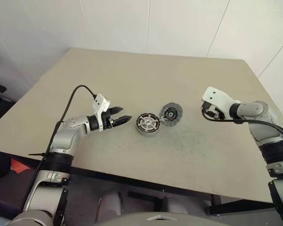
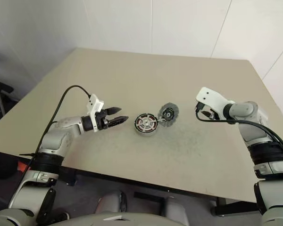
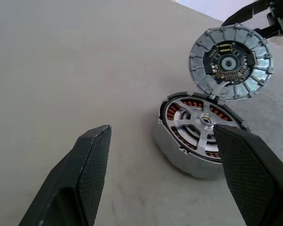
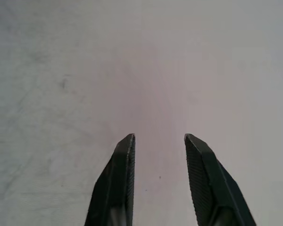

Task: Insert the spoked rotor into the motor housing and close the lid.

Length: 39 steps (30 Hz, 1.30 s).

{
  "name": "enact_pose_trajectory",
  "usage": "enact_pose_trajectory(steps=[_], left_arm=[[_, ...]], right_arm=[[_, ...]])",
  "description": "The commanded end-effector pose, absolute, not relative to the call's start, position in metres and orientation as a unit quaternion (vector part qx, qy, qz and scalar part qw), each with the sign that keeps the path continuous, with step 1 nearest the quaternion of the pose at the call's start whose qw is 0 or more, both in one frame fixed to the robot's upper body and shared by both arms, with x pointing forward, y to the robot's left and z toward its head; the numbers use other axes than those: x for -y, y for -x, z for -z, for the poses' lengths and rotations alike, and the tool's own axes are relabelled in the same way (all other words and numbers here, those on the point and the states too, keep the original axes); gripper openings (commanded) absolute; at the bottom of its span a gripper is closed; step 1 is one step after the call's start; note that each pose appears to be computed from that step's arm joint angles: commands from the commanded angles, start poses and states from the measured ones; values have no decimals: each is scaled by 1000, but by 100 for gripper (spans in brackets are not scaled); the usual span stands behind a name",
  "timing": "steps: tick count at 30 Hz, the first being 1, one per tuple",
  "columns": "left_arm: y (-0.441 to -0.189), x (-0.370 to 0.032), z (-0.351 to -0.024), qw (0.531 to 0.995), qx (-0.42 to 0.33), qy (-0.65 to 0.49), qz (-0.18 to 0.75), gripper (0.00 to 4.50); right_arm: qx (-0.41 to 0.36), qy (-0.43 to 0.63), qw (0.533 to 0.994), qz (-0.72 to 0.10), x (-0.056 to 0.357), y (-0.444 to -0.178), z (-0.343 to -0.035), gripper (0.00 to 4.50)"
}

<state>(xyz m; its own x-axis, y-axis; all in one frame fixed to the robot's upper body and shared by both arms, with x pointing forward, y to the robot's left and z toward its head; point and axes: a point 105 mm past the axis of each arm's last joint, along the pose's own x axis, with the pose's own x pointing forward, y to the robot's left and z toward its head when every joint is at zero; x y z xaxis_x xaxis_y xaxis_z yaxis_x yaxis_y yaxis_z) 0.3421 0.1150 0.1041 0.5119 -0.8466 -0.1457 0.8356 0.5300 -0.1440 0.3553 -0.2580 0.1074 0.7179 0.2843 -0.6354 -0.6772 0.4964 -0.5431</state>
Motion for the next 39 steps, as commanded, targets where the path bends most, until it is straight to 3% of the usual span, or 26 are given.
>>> enact_pose_trajectory(steps=[1,3,12,19,27,32,39], left_arm=[[-339,-113,-115,863,-87,26,497,369],[-339,-111,-113,864,-89,24,495,369],[-340,-106,-108,868,-88,23,487,369],[-348,-116,-106,889,-80,11,451,369],[-344,-111,-97,889,-87,5,449,369],[-343,-108,-97,889,-86,4,449,369],[-347,-118,-100,899,-82,0,429,369]], right_arm=[[-184,358,834,-377,212,-340,-127,63],[-166,321,830,-424,188,-330,-130,3],[-137,321,828,-438,160,-339,-133,3],[-94,300,804,-504,110,-327,-138,3],[-97,290,808,-504,84,-338,-119,3],[-131,293,809,-492,79,-349,-88,3],[-162,284,800,-502,85,-338,-63,3]])
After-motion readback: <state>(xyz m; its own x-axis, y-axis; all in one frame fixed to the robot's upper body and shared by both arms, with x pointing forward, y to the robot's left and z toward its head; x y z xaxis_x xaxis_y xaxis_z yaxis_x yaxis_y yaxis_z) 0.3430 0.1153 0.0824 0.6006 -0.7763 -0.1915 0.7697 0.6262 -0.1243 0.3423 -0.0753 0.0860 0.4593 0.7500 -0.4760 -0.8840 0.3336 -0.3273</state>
